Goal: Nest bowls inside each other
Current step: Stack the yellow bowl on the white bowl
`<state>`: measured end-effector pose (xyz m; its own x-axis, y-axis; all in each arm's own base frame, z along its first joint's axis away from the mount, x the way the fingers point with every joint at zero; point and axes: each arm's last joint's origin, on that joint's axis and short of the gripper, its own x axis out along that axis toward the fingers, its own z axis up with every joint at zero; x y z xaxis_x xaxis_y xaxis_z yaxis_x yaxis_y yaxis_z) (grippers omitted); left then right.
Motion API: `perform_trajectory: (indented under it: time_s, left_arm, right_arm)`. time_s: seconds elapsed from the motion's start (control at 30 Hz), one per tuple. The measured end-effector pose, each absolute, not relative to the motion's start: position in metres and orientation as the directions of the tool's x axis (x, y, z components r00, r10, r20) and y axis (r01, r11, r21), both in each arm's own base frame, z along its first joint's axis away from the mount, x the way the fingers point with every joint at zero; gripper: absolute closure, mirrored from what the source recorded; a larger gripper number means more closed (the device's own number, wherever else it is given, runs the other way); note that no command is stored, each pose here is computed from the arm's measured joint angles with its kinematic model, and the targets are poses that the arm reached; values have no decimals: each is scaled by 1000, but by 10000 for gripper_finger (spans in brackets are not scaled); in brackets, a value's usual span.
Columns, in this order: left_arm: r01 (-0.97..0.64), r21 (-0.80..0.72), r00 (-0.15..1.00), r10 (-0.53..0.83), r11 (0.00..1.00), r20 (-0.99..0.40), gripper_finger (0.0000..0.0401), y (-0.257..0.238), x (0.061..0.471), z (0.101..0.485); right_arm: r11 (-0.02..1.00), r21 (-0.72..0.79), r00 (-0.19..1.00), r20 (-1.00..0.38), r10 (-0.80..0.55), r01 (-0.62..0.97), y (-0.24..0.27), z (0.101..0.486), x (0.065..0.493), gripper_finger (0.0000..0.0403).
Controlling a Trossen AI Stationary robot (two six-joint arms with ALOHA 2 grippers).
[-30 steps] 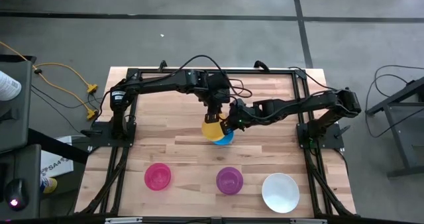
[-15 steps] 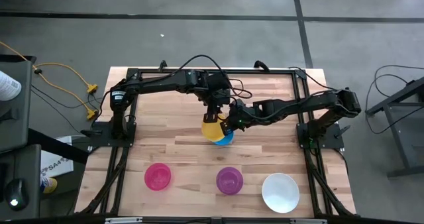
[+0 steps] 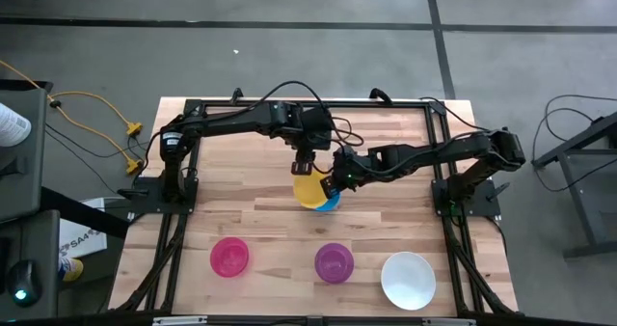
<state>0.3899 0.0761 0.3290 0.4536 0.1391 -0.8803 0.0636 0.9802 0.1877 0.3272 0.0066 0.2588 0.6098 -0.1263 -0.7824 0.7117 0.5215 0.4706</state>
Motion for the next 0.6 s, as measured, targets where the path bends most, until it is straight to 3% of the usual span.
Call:
perform_trajectory:
  time_s: [0.27,0.6]
  left_arm:
    - [37,241,463,197,970,-864,265,75,377,345]
    - [30,239,499,193,971,-845,265,70,351,374]
  right_arm:
    - [520,500,633,-767,-105,693,7,269,320,400]
    - [497,507,637,-761,-126,704,15,313,267,400]
